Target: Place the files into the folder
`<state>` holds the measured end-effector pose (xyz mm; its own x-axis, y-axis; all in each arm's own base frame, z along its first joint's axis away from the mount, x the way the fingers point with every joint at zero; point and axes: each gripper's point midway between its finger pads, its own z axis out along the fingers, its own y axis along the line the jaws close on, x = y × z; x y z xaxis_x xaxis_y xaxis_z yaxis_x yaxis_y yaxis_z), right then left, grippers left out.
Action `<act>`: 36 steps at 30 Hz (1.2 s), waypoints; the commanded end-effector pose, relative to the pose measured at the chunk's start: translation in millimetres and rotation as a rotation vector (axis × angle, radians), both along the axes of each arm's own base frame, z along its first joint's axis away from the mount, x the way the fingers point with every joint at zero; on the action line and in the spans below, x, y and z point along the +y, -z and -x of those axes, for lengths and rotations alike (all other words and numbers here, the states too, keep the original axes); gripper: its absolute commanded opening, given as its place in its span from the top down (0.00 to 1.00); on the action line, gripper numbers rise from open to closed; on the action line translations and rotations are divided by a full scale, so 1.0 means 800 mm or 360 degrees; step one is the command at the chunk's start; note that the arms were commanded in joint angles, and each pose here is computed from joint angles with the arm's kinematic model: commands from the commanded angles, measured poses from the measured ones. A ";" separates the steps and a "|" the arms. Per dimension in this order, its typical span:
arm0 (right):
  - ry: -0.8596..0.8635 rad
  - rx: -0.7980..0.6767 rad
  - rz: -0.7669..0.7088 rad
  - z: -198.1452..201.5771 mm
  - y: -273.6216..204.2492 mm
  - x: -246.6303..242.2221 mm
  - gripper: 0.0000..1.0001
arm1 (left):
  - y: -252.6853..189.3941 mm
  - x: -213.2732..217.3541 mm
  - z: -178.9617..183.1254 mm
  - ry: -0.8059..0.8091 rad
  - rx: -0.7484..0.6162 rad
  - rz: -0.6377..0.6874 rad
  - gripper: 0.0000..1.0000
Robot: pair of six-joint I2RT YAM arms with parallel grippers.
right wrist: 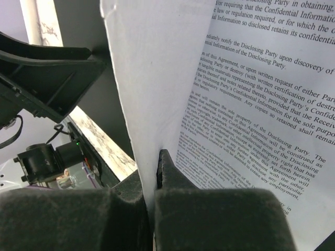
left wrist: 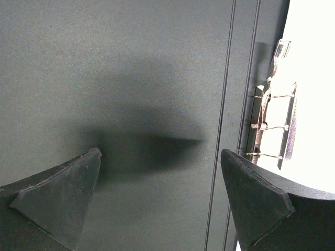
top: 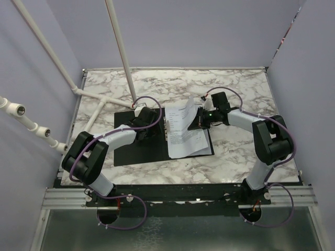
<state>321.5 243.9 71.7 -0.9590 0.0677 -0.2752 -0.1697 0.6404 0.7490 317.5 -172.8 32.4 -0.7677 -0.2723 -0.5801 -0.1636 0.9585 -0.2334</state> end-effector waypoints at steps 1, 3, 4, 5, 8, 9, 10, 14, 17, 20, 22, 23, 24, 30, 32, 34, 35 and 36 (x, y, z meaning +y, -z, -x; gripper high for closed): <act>0.0006 0.0017 0.0018 0.005 0.014 -0.005 0.99 | 0.027 0.010 0.022 0.0011 0.0116 -0.0046 0.01; 0.0017 0.0029 0.0039 0.008 0.021 -0.007 0.96 | 0.026 0.009 0.022 0.0015 0.0117 -0.0043 0.01; 0.0025 0.0031 0.0048 0.009 0.023 -0.009 0.92 | 0.027 0.009 0.022 0.0015 0.0119 -0.0042 0.01; 0.0030 0.0033 0.0056 0.010 0.025 -0.010 0.89 | 0.028 0.009 0.022 0.0015 0.0120 -0.0042 0.01; 0.0061 0.0033 0.0097 0.011 0.033 -0.016 0.75 | 0.030 0.007 0.023 0.0021 0.0130 -0.0034 0.01; 0.0068 0.0032 0.0116 0.010 0.036 -0.017 0.70 | 0.031 0.007 0.023 0.0021 0.0131 -0.0033 0.01; 0.0081 0.0031 0.0136 0.009 0.038 -0.020 0.66 | 0.031 0.007 0.024 0.0021 0.0134 -0.0031 0.01; 0.0112 0.0012 0.0212 -0.001 0.042 -0.026 0.54 | 0.031 0.007 0.024 0.0023 0.0134 -0.0027 0.01; 0.0154 -0.0022 0.0274 -0.012 0.039 -0.032 0.49 | 0.030 0.006 0.025 0.0025 0.0130 -0.0023 0.01; 0.0188 -0.0056 0.0339 -0.022 0.035 -0.039 0.43 | 0.029 0.005 0.025 0.0029 0.0126 -0.0018 0.01; 0.0205 -0.0074 0.0390 -0.027 0.034 -0.045 0.41 | 0.030 0.005 0.025 0.0028 0.0128 -0.0019 0.01; 0.0216 -0.0078 0.0422 -0.028 0.034 -0.048 0.39 | 0.030 0.005 0.025 0.0029 0.0130 -0.0019 0.01; 0.0230 -0.0089 0.0453 -0.030 0.033 -0.052 0.38 | 0.030 0.005 0.025 0.0032 0.0129 -0.0017 0.01; 0.0256 -0.0091 0.0522 -0.027 0.031 -0.062 0.34 | 0.029 0.004 0.024 0.0037 0.0126 -0.0013 0.01; 0.0259 -0.0084 0.0513 -0.023 0.032 -0.062 0.34 | 0.028 0.003 0.023 0.0038 0.0122 -0.0011 0.01; 0.0269 -0.0075 0.0512 -0.020 0.035 -0.063 0.34 | 0.029 0.003 0.023 0.0038 0.0124 -0.0009 0.01; 0.0270 -0.0076 0.0506 -0.019 0.035 -0.063 0.34 | 0.028 0.002 0.023 0.0039 0.0123 -0.0007 0.01; 0.0266 -0.0071 0.0503 -0.017 0.035 -0.062 0.34 | 0.029 0.002 0.023 0.0040 0.0126 -0.0007 0.01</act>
